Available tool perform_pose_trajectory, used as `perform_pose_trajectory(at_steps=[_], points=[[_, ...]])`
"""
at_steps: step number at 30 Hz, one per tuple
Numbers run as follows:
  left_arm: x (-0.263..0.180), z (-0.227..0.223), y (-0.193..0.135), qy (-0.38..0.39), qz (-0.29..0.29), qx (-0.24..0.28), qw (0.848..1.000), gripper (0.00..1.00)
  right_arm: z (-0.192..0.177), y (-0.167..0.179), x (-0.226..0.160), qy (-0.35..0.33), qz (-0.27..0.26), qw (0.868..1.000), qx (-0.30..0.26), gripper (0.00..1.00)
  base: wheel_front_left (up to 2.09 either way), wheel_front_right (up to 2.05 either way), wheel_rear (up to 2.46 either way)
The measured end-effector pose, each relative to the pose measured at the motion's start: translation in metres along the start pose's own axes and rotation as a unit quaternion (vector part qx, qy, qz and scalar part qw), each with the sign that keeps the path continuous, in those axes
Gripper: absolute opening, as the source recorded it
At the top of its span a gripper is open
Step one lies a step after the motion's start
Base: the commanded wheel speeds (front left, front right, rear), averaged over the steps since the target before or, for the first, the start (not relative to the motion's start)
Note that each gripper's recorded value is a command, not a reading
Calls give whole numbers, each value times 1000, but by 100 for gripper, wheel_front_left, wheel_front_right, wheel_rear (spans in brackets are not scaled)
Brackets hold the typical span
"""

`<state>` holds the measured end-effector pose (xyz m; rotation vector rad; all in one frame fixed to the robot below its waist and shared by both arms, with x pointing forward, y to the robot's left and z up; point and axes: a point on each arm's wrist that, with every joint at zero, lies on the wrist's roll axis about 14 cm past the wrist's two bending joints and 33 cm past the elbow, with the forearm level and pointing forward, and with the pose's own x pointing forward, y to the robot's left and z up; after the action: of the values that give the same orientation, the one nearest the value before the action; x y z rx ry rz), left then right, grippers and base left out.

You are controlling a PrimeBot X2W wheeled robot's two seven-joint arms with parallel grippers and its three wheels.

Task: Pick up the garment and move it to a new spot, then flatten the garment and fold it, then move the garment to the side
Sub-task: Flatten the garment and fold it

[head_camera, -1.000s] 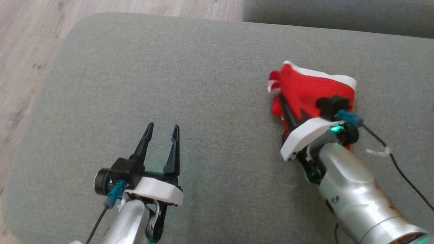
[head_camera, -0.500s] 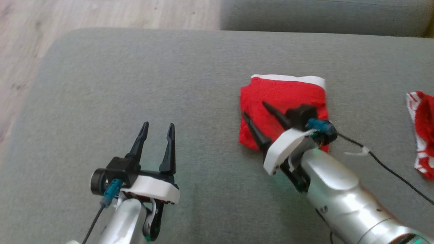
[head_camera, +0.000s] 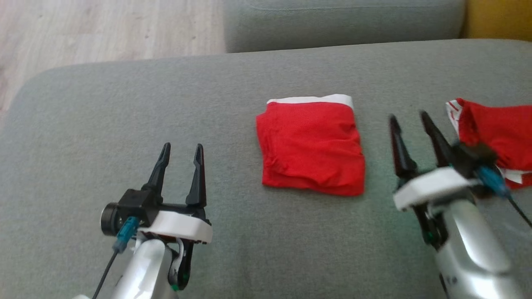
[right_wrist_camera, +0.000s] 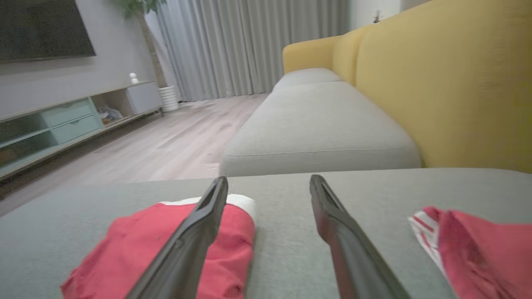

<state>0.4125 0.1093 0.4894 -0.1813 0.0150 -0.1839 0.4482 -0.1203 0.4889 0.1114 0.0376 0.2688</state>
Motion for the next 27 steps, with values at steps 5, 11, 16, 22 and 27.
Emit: perform_pose_trajectory(at_steps=[5,11,16,22,27], points=[[4,1,-9,-3,-15,-5,1000,100,-8,-24,-31,-6,-57,998,6,100,0,0,0],[7,-8,-10,8,-16,-13,1000,100,-26,-25,-42,14,-68,998,5,100,0,0,0],[9,-17,-5,19,-10,-14,1000,100,-26,-16,-24,13,-47,999,2,0,0,0,0],[15,-25,6,29,1,-16,999,100,-20,3,24,6,-5,1000,-18,0,0,0,0],[18,-30,18,36,15,-18,999,100,-34,28,64,31,39,998,-28,0,0,0,0]])
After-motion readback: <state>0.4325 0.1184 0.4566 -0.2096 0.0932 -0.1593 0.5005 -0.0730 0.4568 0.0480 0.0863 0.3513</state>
